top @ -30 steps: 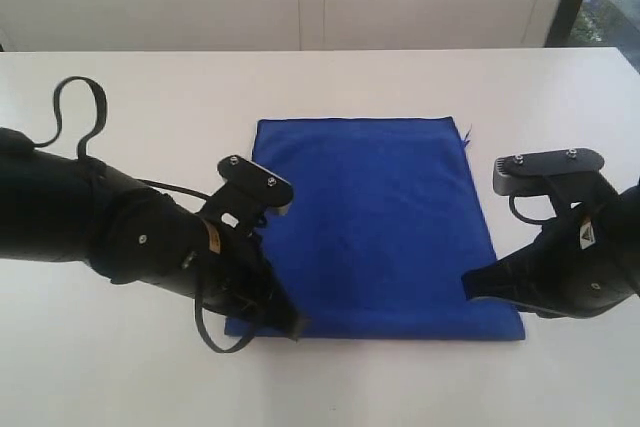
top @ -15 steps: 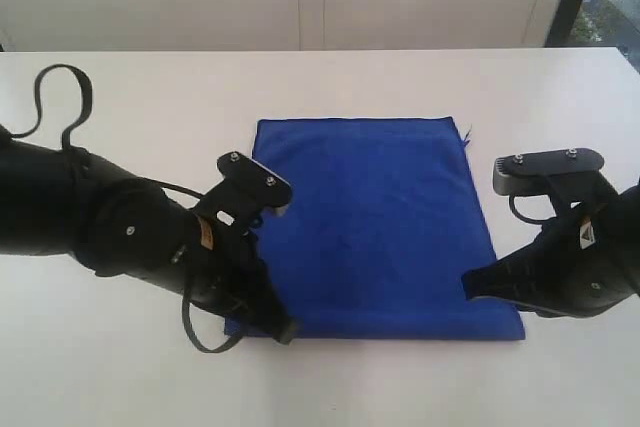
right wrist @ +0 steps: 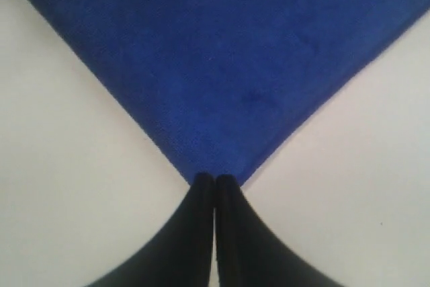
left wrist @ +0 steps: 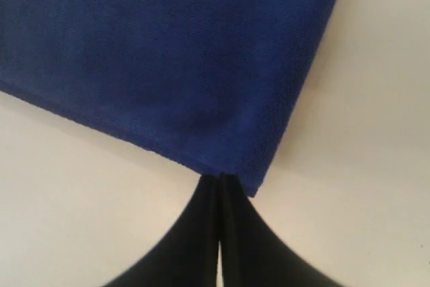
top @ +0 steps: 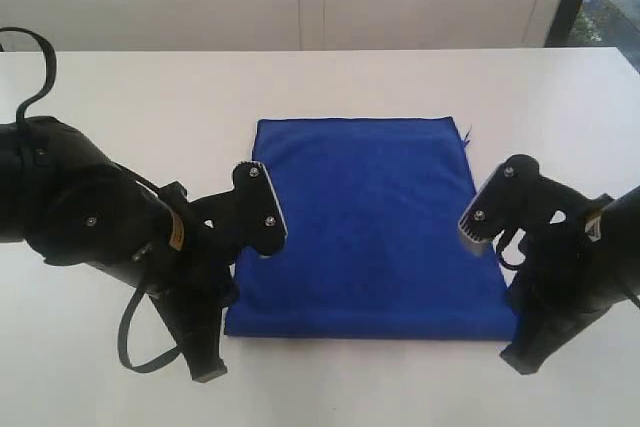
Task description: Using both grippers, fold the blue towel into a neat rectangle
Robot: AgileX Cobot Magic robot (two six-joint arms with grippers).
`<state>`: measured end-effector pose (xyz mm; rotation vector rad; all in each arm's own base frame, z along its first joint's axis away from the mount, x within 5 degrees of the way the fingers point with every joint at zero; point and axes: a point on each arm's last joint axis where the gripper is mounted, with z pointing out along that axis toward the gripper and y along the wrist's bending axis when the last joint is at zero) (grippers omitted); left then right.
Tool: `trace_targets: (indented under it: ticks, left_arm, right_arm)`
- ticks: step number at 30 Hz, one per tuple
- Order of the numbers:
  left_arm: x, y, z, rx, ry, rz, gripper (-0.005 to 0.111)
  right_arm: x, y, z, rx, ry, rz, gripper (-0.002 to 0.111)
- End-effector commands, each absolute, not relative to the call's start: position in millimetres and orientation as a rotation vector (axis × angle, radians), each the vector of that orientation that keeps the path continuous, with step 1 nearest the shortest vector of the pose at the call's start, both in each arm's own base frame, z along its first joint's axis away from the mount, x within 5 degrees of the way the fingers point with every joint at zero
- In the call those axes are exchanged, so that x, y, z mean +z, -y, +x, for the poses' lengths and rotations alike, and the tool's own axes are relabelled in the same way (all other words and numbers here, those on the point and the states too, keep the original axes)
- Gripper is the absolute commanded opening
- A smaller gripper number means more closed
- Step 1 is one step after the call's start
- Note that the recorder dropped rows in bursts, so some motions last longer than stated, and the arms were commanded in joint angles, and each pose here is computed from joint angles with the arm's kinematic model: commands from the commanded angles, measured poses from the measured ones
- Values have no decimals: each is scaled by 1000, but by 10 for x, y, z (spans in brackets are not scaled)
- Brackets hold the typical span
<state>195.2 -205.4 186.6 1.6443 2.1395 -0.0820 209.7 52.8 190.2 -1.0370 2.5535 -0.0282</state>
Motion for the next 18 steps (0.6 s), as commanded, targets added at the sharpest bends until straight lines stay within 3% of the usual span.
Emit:
trace_targets:
  ticks: [1,4,10,18]
  left_arm:
    - [1882,2077,1941,-99,-2125,1639,0]
    - [1884,2079,1943,-98,-2116,1645,6]
    - [1884,2079,1943,-84,-2079,1689,38]
    - [1888,2088,1948,-72,-2021,1739,39]
  right_arm:
    - [1778,-547,2133,-26,-2535,-1166,11]
    - [1711,-561,2159,-22,-2518,-1241,22]
    - [1683,-567,2155,-58,-2384,-1491,36]
    - [1674,-566,2163,-89,-2302,-1599,40]
